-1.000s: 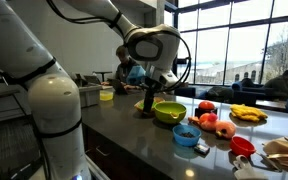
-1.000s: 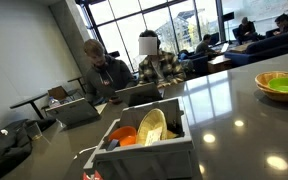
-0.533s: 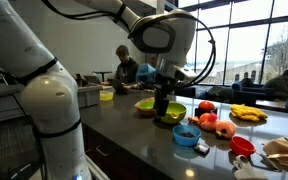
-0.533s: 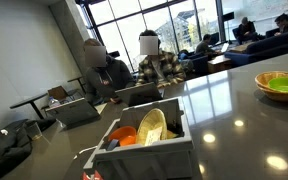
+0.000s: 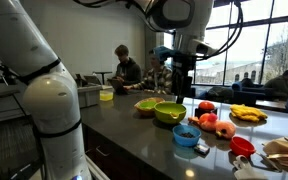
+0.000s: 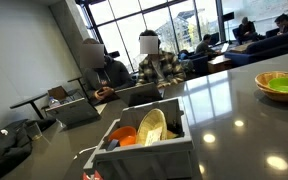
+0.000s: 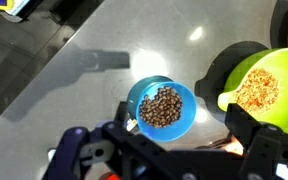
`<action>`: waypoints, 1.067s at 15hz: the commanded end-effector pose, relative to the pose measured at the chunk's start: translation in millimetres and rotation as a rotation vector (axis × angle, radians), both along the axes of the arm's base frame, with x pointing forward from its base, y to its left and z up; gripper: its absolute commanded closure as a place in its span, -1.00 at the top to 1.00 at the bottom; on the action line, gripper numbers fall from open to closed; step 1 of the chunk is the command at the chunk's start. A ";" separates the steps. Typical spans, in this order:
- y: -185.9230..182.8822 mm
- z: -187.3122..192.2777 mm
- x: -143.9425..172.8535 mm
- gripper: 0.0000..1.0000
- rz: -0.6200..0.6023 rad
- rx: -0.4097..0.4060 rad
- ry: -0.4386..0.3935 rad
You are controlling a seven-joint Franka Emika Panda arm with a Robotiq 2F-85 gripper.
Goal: Pour the content in the blue bowl into the green bowl on the right
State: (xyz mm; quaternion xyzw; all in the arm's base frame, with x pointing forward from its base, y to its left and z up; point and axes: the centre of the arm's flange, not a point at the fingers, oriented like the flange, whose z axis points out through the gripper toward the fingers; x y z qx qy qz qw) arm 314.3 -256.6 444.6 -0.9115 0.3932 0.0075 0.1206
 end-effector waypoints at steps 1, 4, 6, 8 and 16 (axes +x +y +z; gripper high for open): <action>-19.2 5.9 35.6 1.00 0.013 0.046 0.001; -27.2 -1.2 48.8 1.00 0.015 0.068 -0.005; -34.5 -12.4 52.7 1.00 0.013 0.092 -0.003; -39.2 -21.6 54.5 1.00 0.015 0.111 -0.004; -29.0 -50.2 52.2 1.00 0.063 0.120 0.014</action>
